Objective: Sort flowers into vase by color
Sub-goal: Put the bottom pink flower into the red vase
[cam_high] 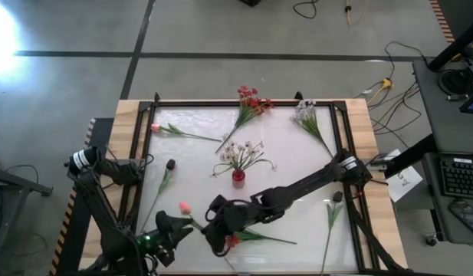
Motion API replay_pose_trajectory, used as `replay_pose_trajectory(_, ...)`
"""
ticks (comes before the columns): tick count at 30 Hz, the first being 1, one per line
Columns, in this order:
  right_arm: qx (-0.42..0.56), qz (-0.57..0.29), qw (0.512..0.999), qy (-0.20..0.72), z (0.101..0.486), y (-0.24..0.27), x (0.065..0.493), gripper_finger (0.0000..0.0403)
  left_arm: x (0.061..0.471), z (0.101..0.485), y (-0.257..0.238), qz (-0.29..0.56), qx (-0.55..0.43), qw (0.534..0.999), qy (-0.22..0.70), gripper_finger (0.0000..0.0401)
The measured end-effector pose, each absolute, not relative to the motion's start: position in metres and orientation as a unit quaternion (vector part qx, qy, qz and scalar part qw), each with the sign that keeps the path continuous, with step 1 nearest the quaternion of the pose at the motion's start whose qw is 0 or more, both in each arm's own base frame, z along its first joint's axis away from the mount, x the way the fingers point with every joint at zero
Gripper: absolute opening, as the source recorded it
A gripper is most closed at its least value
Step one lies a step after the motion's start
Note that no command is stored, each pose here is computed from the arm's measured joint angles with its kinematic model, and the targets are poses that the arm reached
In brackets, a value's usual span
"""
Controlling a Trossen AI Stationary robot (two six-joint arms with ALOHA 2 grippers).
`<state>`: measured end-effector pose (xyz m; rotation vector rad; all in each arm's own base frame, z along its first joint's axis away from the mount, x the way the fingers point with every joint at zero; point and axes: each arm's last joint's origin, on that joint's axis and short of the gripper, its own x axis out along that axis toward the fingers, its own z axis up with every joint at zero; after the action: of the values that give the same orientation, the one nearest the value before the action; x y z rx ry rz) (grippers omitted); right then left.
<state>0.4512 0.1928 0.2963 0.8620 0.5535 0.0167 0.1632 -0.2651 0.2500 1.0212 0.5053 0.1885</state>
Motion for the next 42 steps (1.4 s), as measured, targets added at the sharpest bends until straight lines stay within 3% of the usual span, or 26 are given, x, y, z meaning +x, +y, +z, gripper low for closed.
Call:
replay_pose_trajectory(7,0.338,-0.06,0.902,0.263,0.341,0.172,0.414,0.0013,0.143,0.28,-0.238,0.098,0.327,0.902,0.264,0.0221)
replay_pose_trajectory(14,0.228,-0.099,0.958,0.141,0.406,0.153,0.379,0.0013,0.135,0.298,-0.216,0.109,0.14,0.933,0.312,0.0221)
replay_pose_trajectory(19,0.081,-0.201,0.974,0.069,0.43,0.154,0.362,0.0013,0.129,0.29,-0.204,0.142,0.068,0.941,0.299,0.0221)
replay_pose_trajectory(27,0.027,-0.256,0.964,0.069,0.421,0.149,0.367,0.0013,0.125,0.255,-0.198,0.171,-0.025,0.938,0.301,0.0221)
replay_pose_trajectory(33,0.055,-0.225,0.972,0.047,0.39,0.148,0.381,0.0013,0.126,0.23,-0.2,0.165,-0.084,0.94,0.286,0.0221)
replay_pose_trajectory(42,0.059,-0.254,0.963,-0.069,0.359,0.144,0.367,0.0013,0.124,0.192,-0.195,0.162,-0.208,0.931,0.255,0.0205)
